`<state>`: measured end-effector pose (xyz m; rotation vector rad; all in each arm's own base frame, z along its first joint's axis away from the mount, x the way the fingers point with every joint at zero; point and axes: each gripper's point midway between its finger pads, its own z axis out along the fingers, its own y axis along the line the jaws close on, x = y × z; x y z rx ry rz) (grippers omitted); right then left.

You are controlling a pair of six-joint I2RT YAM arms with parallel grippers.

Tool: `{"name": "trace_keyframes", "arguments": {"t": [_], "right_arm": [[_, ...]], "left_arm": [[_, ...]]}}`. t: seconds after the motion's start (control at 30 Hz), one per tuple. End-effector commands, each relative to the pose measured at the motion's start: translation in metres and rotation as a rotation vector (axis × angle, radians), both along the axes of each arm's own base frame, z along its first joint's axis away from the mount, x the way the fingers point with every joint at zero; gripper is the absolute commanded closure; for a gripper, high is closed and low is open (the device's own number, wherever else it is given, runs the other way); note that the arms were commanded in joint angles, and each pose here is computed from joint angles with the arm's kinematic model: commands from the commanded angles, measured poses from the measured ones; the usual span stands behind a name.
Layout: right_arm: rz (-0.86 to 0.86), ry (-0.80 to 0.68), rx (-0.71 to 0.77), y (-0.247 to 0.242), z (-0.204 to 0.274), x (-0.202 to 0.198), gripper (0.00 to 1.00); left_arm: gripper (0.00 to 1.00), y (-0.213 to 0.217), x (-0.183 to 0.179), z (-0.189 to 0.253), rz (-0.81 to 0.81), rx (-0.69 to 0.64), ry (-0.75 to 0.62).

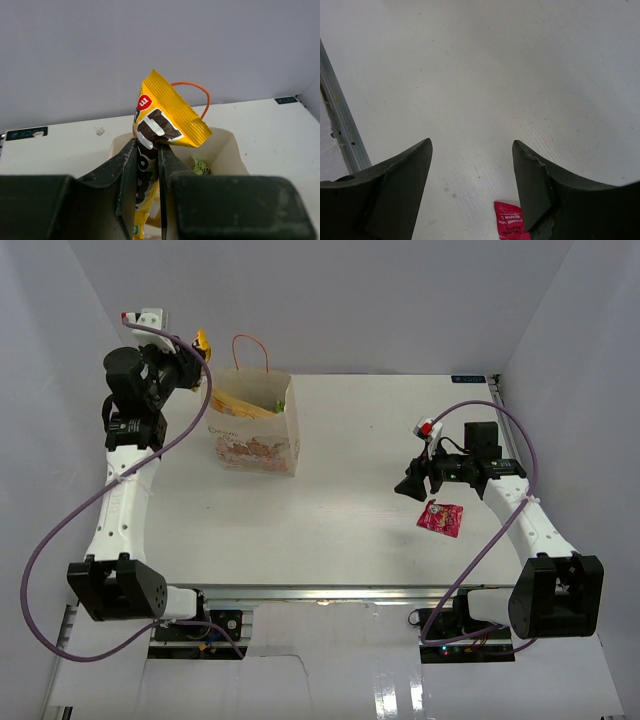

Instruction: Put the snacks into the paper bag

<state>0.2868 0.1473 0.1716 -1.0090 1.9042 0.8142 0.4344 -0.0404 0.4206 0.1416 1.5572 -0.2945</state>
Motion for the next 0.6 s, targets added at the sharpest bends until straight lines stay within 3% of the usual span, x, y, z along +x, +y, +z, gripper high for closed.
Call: {"name": "trace_keyframes", "arguments": {"t": [0.0,0.57], "right_arm": [[0.008,-0.010,0.019,0.001,0.004,-0.005,0.29],[0.003,0.012,0.010,0.000,-0.005,-0.005,0.29]], "left_arm": [[0.82,-0.013,0.014,0.024,-0.072,-0.086,-0.066],[0.80,-0.034,0.029,-0.057,-0.185,-0.208,0.068]]}}
